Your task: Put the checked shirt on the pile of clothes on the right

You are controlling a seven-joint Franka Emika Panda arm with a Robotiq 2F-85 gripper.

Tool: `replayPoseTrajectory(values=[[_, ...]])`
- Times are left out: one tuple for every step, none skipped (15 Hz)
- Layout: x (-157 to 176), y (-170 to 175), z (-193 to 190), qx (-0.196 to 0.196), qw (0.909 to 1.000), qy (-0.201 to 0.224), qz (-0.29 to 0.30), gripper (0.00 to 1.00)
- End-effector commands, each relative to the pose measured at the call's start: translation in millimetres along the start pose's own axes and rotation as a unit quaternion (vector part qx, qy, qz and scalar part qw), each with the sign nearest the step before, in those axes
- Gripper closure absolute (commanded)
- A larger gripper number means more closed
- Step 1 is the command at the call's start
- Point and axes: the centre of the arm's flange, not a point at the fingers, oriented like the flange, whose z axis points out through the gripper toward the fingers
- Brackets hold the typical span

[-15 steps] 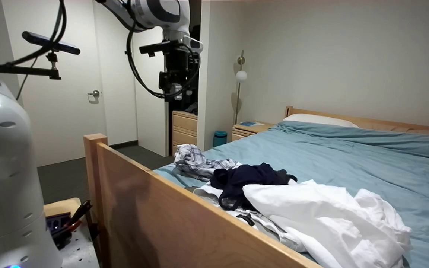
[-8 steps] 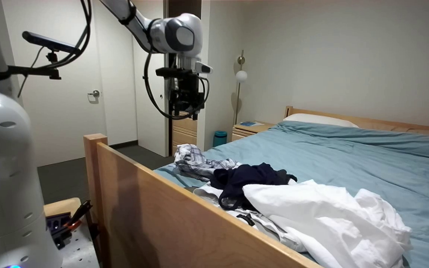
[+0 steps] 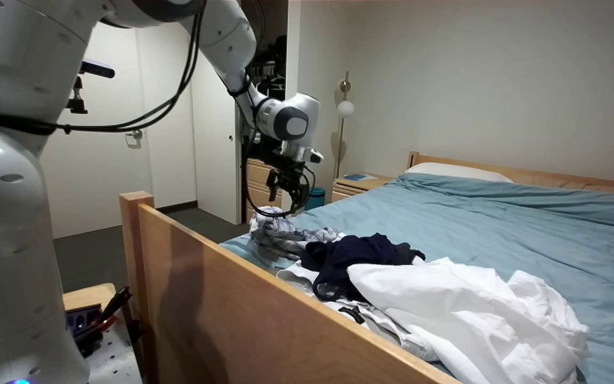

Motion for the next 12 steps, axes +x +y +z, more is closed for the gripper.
replayPoseTrajectory(values=[[40.4,6.0,34.4,-0.015,0.9991,-0.018,0.037,0.0],[44.3,8.9,45.8,-0.025,0.9981,-0.023,0.051,0.0],[48.4,11.6,56.0,-0.029,0.9975,-0.029,0.058,0.0],[51.4,13.0,64.4,-0.035,0.9967,-0.033,0.066,0.0],[54.3,14.5,74.3,-0.043,0.9954,-0.034,0.078,0.0],[56.4,15.9,82.4,-0.046,0.9946,-0.038,0.085,0.0],[58.4,17.6,90.5,-0.051,0.9936,-0.041,0.093,0.0],[60.0,19.3,98.5,-0.051,0.9928,-0.045,0.098,0.0],[62.1,20.7,104.8,-0.052,0.9922,-0.045,0.104,0.0],[63.7,22.6,110.3,-0.057,0.9915,-0.044,0.109,0.0],[66.0,24.9,114.8,-0.063,0.9905,-0.047,0.112,0.0],[67.4,26.9,117.8,-0.064,0.9903,-0.051,0.112,0.25]])
